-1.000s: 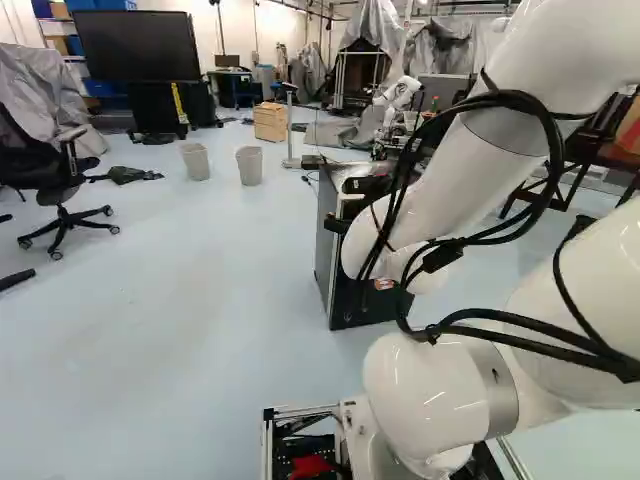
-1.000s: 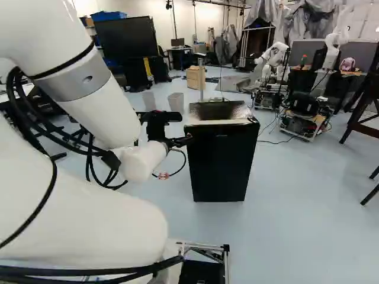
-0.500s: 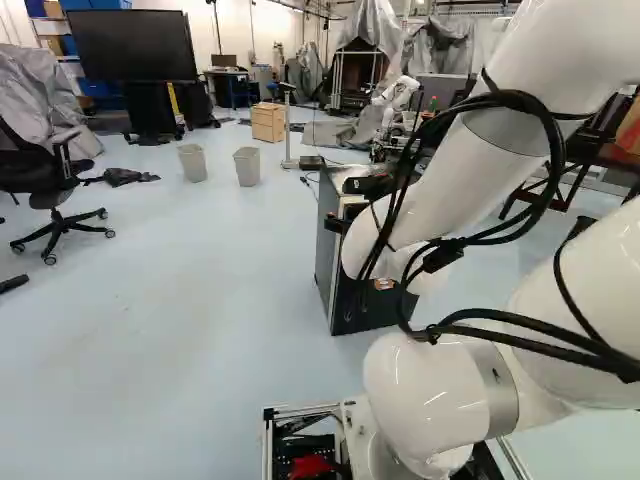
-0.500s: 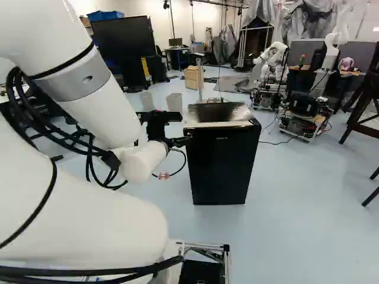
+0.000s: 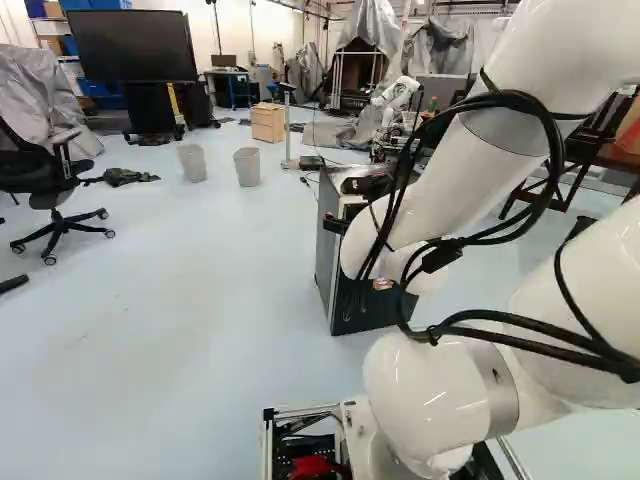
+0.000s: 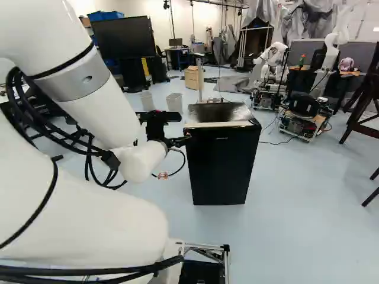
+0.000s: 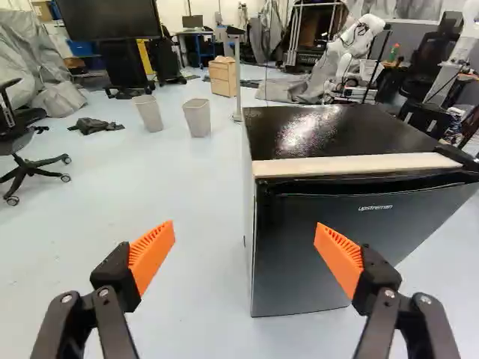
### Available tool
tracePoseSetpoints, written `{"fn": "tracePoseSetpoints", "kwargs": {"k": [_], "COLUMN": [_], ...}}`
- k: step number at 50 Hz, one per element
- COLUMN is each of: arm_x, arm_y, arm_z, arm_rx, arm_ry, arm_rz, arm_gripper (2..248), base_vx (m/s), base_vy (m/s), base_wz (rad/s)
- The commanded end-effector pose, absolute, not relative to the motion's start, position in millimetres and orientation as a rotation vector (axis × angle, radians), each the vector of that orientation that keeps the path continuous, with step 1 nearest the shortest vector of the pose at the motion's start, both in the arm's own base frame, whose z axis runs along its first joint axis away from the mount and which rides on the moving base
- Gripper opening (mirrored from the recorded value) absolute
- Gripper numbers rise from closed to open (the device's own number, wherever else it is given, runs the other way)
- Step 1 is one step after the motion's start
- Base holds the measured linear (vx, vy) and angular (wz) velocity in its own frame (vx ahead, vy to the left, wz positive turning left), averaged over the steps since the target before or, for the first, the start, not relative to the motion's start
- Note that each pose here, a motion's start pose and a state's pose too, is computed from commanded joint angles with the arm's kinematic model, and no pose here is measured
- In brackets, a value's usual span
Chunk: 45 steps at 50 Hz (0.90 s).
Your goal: Grab a drink from the fridge
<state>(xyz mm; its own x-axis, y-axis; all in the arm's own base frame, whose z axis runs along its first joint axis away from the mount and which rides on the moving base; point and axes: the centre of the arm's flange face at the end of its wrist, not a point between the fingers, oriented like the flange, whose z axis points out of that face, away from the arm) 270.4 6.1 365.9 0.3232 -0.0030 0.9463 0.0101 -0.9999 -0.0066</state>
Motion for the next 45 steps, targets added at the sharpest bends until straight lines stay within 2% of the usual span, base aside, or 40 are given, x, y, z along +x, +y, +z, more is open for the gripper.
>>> {"fn": "tracePoseSetpoints", "kwargs": {"k": [45], "arm_x": [278], "arm_y": [36], "arm_z": [363], "arm_rx": [-2.470], "arm_ry": [0.212], "arm_rz": [-1.897], "arm_gripper": [247], "base_vx": [0.000], "base_vy": [0.000], "base_wz": [0.000]}}
